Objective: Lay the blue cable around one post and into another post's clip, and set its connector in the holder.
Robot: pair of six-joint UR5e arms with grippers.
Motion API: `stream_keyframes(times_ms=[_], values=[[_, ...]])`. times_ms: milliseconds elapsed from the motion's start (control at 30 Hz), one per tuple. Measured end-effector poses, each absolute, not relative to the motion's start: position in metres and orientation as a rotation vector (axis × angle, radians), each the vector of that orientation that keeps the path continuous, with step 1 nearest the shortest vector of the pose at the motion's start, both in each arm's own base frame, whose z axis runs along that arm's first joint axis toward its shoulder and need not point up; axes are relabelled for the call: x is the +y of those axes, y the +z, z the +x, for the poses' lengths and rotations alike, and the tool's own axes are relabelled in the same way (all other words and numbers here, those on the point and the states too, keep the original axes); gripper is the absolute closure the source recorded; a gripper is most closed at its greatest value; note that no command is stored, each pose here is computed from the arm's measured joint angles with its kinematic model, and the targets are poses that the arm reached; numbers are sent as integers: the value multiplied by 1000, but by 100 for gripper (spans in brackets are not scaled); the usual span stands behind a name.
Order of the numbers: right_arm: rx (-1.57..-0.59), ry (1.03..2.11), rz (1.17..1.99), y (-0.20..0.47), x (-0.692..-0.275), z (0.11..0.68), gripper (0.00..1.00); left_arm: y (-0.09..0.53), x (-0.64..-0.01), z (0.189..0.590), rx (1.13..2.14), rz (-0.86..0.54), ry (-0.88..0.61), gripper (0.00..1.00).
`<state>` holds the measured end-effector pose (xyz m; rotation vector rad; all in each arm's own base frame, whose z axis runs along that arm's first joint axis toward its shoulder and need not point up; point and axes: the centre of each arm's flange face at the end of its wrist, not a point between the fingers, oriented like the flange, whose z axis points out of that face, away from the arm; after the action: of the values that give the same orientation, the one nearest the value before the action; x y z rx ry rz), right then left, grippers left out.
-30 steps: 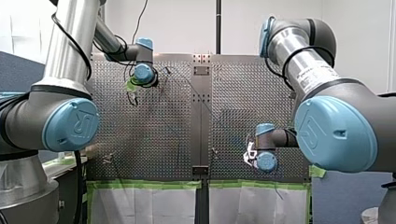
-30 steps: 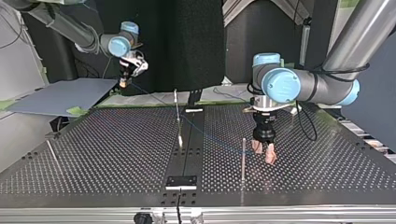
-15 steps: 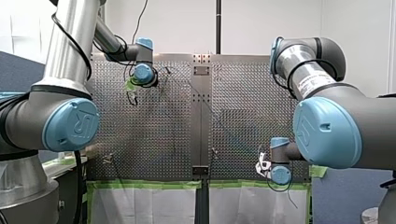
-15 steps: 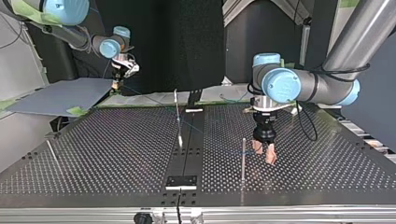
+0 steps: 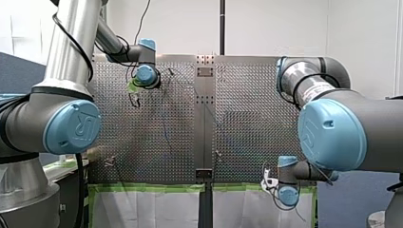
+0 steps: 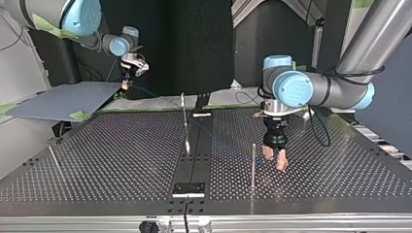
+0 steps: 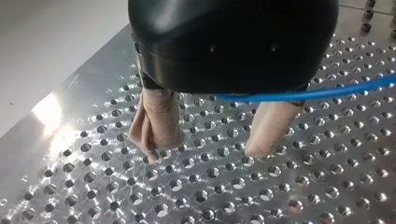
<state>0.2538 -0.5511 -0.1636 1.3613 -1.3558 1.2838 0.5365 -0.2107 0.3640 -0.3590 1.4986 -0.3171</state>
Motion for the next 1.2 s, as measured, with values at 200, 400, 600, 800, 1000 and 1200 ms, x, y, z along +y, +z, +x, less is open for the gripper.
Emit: stream_keyframes(times_ms=[200,400,600,800,1000,1200], values=[[-1292,1283,1423,-195,-533,262,100,364,-211,536,1499,-359,-317,0],[-1262,1313,1465,-225,-513,268,100,364,-210,536,1500,-359,-316,0],[-1249,1331,1507,-252,-487,272,100,364,-210,537,1500,-360,-316,0],[-1254,1323,1538,-280,-454,272,100,363,-210,537,1500,-361,-316,0],[-1249,1318,1571,-307,-422,271,100,364,-210,537,1500,-361,-316,0],[-1278,1283,1635,-334,-386,267,100,364,-210,537,1500,-360,-315,0]])
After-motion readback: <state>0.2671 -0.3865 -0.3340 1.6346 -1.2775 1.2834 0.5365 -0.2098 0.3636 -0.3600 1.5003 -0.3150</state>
